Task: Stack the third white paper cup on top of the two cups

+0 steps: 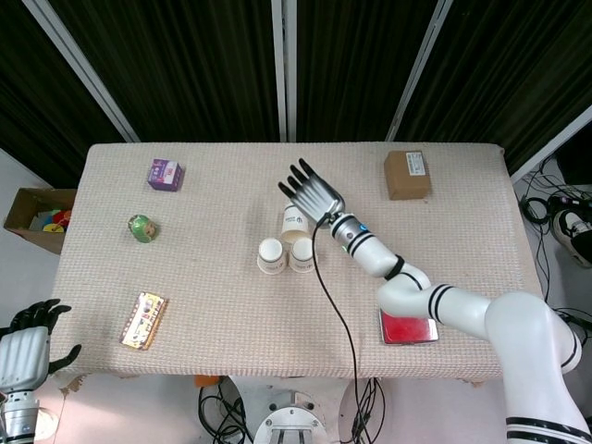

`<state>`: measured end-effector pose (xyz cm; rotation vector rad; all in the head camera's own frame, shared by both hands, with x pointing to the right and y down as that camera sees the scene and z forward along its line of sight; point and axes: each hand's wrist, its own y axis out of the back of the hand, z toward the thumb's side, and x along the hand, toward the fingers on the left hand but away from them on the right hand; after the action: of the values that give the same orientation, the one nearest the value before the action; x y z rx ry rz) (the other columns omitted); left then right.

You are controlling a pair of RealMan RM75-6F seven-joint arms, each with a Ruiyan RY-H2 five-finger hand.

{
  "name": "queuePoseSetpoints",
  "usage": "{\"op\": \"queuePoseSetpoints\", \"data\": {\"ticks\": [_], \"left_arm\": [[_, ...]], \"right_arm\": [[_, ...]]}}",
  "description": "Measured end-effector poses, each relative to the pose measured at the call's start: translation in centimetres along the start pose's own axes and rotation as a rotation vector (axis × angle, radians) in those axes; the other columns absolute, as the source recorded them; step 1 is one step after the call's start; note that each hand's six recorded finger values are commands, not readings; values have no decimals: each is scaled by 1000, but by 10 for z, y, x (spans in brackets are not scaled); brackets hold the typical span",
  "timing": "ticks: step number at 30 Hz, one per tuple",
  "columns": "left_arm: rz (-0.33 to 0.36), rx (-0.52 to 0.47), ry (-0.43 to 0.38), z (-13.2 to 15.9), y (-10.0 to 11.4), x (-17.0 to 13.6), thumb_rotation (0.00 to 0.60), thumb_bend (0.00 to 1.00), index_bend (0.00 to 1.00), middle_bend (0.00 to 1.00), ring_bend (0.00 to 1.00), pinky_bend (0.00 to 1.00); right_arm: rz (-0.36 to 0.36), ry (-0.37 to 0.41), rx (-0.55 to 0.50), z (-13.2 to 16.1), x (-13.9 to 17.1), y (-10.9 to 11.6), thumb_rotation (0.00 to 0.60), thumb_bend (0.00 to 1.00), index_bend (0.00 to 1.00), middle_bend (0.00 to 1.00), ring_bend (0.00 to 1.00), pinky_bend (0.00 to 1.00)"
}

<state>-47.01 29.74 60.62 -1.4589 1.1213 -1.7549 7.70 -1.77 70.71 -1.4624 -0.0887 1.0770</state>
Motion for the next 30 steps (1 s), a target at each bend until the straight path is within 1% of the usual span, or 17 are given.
{"op": "queuePoseSetpoints", "data": {"ticks": [2, 4, 9, 12, 18, 21, 23, 30], "left_arm": [[-2, -2, 2, -1, -1, 0, 600, 187, 285, 188, 139, 169], [-4, -3, 2, -1, -2, 0, 600, 187, 285, 188, 139, 169], [-6, -7, 6, -3, -3, 0, 600, 187, 285, 188, 139, 169], [-8, -9, 9, -5, -3, -1, 600, 187, 285, 188, 139, 169], [-9, -13, 13, -7, -5, -2, 600, 187, 285, 188, 139, 169], [-9, -16, 11, -7, -5, -2, 600, 187, 285, 188, 139, 169], [-11, -19, 9, -6, -6, -1, 600, 187, 285, 188, 139, 169], [-8, -16, 7, -6, -6, -1, 600, 187, 285, 188, 139, 169]], "right_arm": [[11, -7, -41, 1, -3, -1, 600, 89, 73, 163, 0, 0], [26, -21, -115, 2, -6, -1, 600, 97, 55, 163, 0, 0], [67, -64, -321, 4, -13, 0, 600, 80, 45, 163, 0, 1], [90, -82, -413, 5, -15, -1, 600, 79, 32, 164, 0, 0], [151, -102, -555, 5, -14, -5, 600, 70, 1, 161, 0, 0], [180, -108, -612, 4, -12, -6, 600, 61, 0, 159, 0, 0], [195, -110, -632, 2, -10, -6, 600, 51, 0, 160, 0, 0], [232, -123, -644, -3, -9, -10, 600, 47, 0, 160, 0, 0]]}}
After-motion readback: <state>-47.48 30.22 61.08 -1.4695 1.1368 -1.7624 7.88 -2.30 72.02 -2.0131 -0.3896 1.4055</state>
